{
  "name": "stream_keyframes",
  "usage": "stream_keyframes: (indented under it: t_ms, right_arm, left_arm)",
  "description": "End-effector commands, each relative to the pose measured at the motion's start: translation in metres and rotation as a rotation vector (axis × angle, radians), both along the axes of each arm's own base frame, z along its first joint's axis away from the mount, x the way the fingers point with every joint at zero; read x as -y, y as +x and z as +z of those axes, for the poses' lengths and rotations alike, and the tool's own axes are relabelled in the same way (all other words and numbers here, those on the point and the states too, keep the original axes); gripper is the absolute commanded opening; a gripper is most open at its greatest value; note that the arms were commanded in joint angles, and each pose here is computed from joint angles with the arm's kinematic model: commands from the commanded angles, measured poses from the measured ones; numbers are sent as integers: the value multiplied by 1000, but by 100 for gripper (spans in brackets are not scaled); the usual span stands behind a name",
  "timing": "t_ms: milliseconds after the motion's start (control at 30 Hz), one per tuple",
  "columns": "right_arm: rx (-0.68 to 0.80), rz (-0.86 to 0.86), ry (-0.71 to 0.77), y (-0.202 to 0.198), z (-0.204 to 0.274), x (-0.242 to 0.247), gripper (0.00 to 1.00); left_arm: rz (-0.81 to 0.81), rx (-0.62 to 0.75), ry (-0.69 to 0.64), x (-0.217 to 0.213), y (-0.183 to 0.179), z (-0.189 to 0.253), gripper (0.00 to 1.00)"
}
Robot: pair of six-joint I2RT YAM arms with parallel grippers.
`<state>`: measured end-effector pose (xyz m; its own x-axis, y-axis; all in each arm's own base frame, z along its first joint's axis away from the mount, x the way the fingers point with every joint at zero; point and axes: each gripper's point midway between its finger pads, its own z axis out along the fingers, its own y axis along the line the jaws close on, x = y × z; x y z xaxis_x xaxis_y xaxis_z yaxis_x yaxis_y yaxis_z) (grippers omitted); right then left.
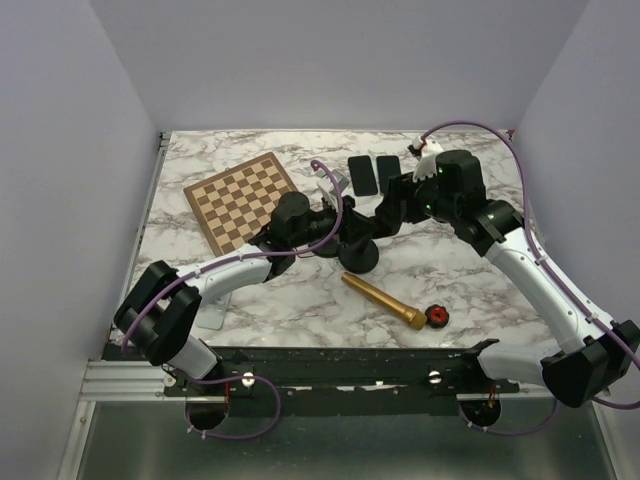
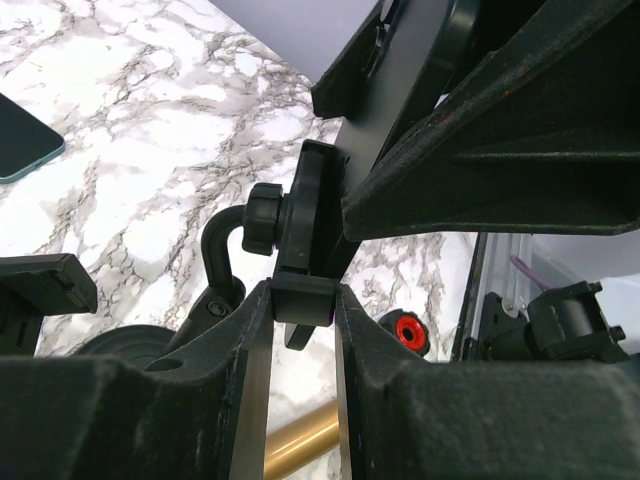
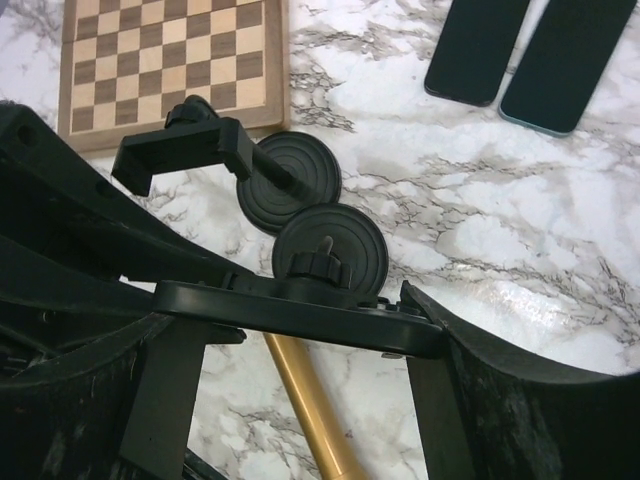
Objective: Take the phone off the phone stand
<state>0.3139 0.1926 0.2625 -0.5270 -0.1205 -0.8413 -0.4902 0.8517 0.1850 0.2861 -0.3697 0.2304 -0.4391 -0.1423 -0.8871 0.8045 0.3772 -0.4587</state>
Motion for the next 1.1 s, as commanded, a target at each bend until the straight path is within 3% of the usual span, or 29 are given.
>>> stream_keyframes:
  t_ms: [0, 133, 233, 333, 1067]
  right_arm:
    - [39, -242, 28, 11, 14, 32, 49]
    - [34, -286, 25, 12, 13, 38, 79]
    - [27, -299, 28, 15, 13, 34, 93]
    - [6, -319, 19, 18, 10, 29, 100]
    - [59, -410, -63, 20, 0, -7, 96]
  left_arm:
    - [95, -140, 23, -11, 12, -32, 0]
    - [113, -168, 6, -10, 12, -33, 0]
    - [118, -178, -2, -8, 10, -32, 0]
    - [117, -180, 0, -5, 9, -31, 0]
    - [111, -188, 29, -1, 6, -30, 0]
